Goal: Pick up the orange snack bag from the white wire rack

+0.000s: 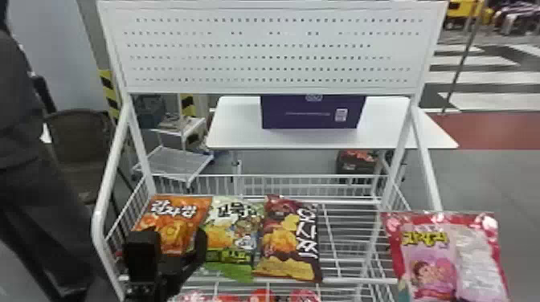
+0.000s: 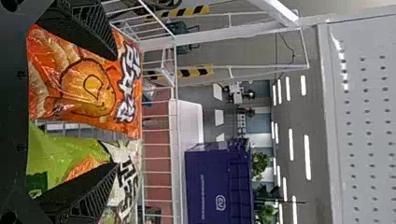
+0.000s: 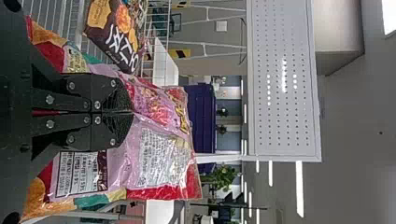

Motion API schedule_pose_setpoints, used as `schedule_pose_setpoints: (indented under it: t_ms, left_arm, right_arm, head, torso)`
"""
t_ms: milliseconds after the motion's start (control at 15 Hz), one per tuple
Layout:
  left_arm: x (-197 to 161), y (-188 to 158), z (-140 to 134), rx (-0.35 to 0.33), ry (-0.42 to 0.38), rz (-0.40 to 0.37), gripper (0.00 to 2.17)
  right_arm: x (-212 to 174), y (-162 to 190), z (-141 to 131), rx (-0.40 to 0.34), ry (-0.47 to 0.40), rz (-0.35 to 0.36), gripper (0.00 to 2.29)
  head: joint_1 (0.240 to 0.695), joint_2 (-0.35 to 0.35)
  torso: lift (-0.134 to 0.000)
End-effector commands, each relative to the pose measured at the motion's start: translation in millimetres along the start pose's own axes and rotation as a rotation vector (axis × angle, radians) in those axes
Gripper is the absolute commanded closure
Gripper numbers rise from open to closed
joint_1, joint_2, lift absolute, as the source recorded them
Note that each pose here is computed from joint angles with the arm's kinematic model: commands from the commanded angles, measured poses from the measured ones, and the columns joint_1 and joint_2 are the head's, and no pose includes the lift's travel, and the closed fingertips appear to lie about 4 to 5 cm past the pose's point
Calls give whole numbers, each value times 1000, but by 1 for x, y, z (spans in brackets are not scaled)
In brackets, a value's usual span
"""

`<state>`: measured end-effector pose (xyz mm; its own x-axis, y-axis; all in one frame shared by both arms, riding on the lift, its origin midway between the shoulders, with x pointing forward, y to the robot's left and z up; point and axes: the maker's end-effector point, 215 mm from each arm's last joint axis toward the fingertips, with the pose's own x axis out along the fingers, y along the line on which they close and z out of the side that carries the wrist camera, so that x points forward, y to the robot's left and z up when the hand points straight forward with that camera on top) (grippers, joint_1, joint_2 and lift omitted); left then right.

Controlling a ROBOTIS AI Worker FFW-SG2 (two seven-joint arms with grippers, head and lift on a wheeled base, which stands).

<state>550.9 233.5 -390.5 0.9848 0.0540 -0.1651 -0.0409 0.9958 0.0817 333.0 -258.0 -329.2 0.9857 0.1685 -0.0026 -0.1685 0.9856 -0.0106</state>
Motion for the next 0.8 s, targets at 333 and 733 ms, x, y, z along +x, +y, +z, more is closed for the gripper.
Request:
schedule_pose_setpoints:
  t_ms: [333,733]
  left_arm:
    - [35,34,-27,22,128,30,83]
    - [37,31,-40,32,182,4,799]
  right_arm:
    - [1,-1,-3,-1,3,0,2246]
    - [3,-3,-4,-2,3,-3,2250]
  head:
    - [499,0]
    - [499,0]
  torso:
    - [0]
    - [0]
